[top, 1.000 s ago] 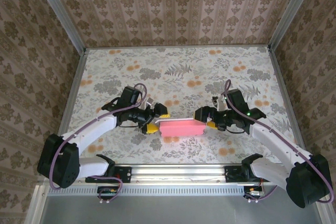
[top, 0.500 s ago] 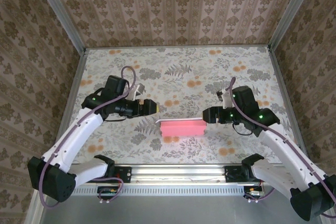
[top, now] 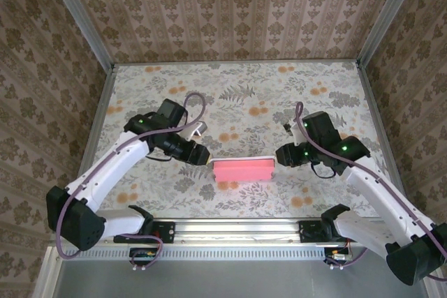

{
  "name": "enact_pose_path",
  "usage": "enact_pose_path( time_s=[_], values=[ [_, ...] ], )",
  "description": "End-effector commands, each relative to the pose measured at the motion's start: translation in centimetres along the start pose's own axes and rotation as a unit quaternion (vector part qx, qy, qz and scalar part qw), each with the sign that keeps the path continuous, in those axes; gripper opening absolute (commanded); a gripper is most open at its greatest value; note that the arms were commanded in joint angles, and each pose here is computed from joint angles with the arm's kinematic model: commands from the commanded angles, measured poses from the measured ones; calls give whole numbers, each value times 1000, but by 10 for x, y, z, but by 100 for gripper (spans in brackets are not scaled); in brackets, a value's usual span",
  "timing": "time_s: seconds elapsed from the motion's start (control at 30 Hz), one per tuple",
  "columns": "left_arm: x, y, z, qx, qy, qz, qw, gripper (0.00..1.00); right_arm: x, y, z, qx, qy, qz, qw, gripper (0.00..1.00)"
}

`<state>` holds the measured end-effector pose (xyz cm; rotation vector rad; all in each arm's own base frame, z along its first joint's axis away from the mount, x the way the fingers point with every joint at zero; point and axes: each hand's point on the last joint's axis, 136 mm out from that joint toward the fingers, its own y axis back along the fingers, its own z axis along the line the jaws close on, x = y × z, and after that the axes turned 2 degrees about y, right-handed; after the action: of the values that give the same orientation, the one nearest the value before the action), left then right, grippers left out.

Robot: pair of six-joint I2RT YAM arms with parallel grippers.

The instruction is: Fold the paper box

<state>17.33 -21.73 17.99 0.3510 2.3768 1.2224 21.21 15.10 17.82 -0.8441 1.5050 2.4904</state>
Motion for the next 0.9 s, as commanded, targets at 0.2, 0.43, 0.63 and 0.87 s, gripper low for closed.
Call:
enact_pose_path(
  time_s=[0.2, 0.43, 0.63, 0.87],
  values=[
    [-8, -7, -3, -24, -52, 12, 998, 49, -1, -3, 2, 6, 18, 17, 1000, 31],
    [-10, -13, -8, -17, -60, 17, 998, 46, 1, -8, 3, 2, 15, 20, 1000, 31],
    [-12, -19, -8, -20, -62, 23, 998, 40, 1, -11, 2, 4, 14, 23, 1000, 31],
    [-16, -21, -8, -22, -62, 25, 998, 33, 1, -12, 4, 1, 14, 25, 1000, 22]
  ],
)
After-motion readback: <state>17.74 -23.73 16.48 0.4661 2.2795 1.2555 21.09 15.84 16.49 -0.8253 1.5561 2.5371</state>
